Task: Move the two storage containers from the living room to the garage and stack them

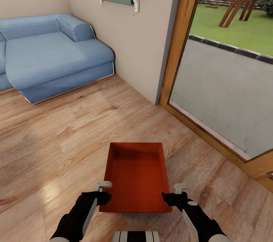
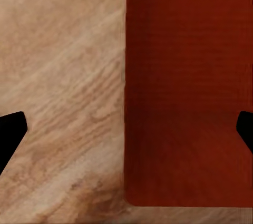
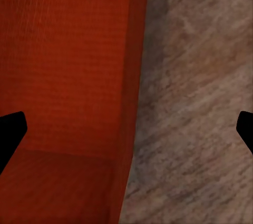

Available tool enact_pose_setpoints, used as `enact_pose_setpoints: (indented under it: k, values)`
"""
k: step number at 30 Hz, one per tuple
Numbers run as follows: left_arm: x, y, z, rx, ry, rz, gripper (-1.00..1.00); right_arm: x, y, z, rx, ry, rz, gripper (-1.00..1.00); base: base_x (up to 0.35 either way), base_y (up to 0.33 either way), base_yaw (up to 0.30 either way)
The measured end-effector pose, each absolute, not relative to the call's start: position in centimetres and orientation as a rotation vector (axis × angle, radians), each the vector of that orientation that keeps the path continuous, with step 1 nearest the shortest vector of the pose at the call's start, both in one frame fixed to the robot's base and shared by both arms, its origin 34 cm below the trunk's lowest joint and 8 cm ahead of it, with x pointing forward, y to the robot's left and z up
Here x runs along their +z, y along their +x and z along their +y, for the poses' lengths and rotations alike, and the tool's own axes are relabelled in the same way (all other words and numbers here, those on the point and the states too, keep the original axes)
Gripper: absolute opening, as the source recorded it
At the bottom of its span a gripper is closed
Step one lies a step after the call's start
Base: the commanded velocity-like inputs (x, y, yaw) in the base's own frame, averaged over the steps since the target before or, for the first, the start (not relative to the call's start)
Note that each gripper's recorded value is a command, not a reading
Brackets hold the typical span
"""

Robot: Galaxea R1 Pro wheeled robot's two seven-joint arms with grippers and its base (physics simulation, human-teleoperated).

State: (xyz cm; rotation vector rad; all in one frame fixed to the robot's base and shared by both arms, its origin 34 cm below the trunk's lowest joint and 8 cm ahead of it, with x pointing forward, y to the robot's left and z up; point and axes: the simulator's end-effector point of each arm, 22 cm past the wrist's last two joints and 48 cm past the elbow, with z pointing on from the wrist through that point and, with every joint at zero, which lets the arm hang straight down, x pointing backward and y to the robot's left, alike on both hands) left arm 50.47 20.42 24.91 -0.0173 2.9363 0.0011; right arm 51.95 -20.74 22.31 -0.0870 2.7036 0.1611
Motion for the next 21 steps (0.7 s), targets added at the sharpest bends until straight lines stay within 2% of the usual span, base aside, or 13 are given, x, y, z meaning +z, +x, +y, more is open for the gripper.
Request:
enact_pose_setpoints:
  k: [21]
  values:
    - [23.7,49.7,20.8,0.026,0.019,2.945,1.0,21.4,51.3,-20.7,0.162,-0.086,2.716,1.0,0.0,0.0,0.0]
